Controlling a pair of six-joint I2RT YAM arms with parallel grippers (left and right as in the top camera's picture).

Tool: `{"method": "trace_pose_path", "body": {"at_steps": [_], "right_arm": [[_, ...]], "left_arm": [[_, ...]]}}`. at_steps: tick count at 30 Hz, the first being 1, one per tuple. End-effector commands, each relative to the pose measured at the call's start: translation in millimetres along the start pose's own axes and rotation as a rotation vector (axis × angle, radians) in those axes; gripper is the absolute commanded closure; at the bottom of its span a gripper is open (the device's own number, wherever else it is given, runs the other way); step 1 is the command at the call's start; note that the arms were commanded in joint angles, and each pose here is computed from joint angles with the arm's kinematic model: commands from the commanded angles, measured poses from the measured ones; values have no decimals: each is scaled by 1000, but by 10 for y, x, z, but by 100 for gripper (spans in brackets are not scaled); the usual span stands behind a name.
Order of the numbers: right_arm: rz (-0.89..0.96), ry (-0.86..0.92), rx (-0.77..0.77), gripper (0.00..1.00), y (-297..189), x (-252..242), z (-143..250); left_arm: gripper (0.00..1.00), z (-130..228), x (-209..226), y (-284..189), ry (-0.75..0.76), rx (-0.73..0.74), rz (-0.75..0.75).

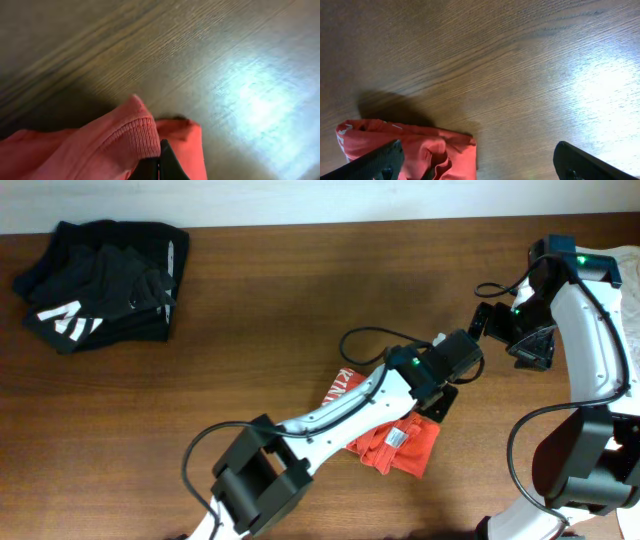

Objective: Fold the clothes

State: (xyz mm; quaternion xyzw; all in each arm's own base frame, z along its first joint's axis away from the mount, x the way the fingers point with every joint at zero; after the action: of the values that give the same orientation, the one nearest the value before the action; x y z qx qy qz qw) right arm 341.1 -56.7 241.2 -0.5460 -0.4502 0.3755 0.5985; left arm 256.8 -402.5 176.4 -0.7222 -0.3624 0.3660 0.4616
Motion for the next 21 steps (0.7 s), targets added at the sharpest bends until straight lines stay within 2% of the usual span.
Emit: {"method": "trace_pose_path", "body": {"at_steps": [1,2,3,4,5,6,7,8,11,13,17,21], "right_arm": [[4,8,-22,1,-61,-15,-15],[4,8,-22,1,-61,-15,-15],[4,8,-23,1,-61,-15,-15],[4,8,-22,1,-61,-15,-15],[4,8,-23,1,-61,-15,-15],[4,8,-22,1,-61,-15,-15],[4,8,-22,1,-61,-15,-15],[4,8,-23,1,-61,-15,-15],[4,8,-23,1,-61,-15,-15],[4,8,-22,1,-61,-15,-15],[4,8,-23,1,-61,-15,-15],[4,8,-22,2,-61,-15,-15]], "left_arm": [[100,126,-151,491,13,80,47],[97,167,-209,662,26,85,60],[85,209,-244,705,63,93,58],[69,238,-282,657,97,103,55],[46,214,-307,564,98,108,53],[29,149,-348,399,98,107,53],[21,91,-384,264,98,99,59],[18,30,-422,72,99,90,64],[13,-55,-452,-749,102,78,64],[13,34,-363,-923,101,135,-1],[18,369,-106,-627,117,352,-184],[39,672,92,79,123,429,-227]]}}
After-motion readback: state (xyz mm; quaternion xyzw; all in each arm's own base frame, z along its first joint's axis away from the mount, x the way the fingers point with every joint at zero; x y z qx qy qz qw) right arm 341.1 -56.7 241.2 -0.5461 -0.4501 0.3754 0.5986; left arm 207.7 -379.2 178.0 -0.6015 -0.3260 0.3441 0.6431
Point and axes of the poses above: each gripper's point midway between its finger pads, its own y axis out along the fingers, its own x axis along the line the jaws close on, z = x × y, the point moved 10 cm from there along -y, back along the fingers, and after that the axes turned 9 degrees about -y, right-handed, at the moved point
